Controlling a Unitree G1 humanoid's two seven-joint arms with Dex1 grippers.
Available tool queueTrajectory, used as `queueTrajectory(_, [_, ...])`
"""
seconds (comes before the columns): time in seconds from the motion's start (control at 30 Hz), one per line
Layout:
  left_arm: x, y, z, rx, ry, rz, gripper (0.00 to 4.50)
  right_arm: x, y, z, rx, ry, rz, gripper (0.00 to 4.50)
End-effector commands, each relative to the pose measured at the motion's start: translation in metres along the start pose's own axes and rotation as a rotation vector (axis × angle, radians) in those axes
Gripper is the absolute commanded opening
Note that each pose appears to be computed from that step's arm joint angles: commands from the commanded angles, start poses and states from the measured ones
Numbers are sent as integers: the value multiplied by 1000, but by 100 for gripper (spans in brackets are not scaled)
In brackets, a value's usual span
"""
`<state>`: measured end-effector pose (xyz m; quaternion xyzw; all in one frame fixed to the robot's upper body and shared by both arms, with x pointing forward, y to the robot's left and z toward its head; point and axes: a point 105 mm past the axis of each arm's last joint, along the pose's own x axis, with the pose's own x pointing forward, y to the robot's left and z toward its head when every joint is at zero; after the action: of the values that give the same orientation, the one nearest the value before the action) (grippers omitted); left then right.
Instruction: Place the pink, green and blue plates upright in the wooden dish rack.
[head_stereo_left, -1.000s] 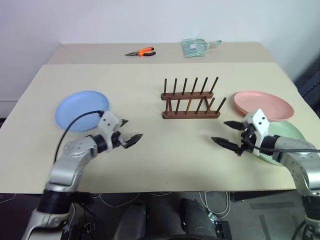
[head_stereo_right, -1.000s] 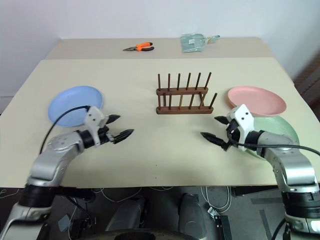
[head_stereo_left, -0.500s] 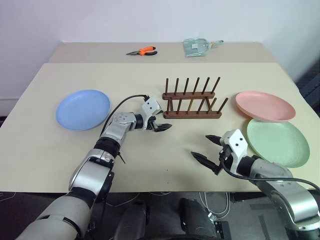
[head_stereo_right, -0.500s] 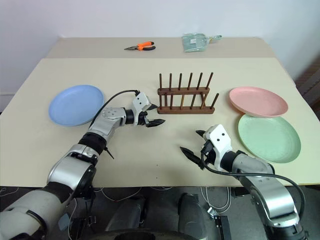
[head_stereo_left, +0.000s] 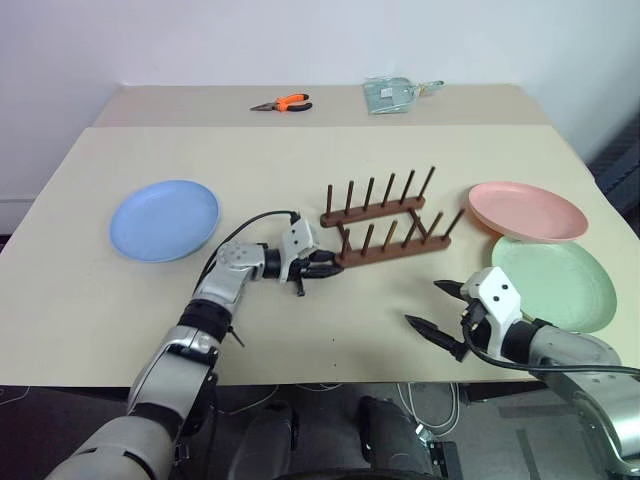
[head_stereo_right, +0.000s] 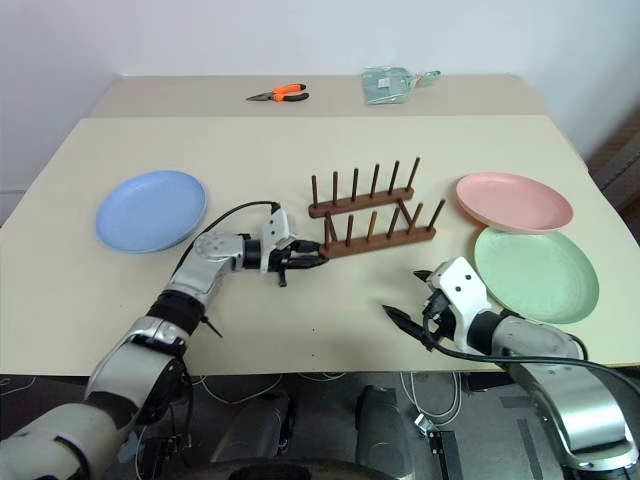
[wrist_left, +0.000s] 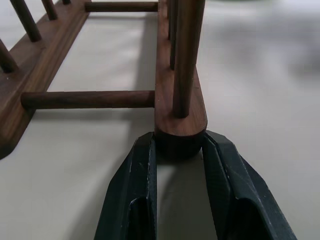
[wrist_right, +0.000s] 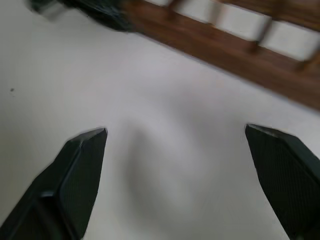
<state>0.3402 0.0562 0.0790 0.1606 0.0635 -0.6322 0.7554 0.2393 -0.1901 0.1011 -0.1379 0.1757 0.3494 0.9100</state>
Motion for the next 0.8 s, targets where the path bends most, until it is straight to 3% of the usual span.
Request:
queueTrajectory(0.03, [-9,-14,7,45,33,-79,122,-9,-3,-1,-21,12,31,450])
queueTrajectory(0.2, [-30,2,-19,45,180,56,357,-14,-6,-11,-40,60,30,450])
queueTrajectory(0.23, [-35,4,-23,33,199,81,405,-14,-6,-13,-43,66,30,424])
queueTrajectory(0.3, [-46,0,-27,-2,208,94,407,-13,-5,-15,-43,75,35,360])
queueTrajectory(0.33, [-51,-4,-28,-27,203,90,392,-12,-3,-16,-45,76,40,311])
queueTrajectory(0.4, [-57,-23,-25,-96,173,44,322,-7,0,-16,-49,71,39,216])
queueTrajectory(0.53, [-36,-59,-4,-126,76,1,123,10,-15,-23,-112,86,-69,10])
queueTrajectory(0.57, [-28,-64,2,-116,52,11,72,14,-19,-24,-121,89,-99,0])
queueTrajectory(0.67, [-3,-56,6,-83,38,177,72,30,-29,-25,-114,85,-162,0])
queueTrajectory(0.8, [13,-20,-6,-98,108,471,72,47,-49,-23,-138,85,-279,0])
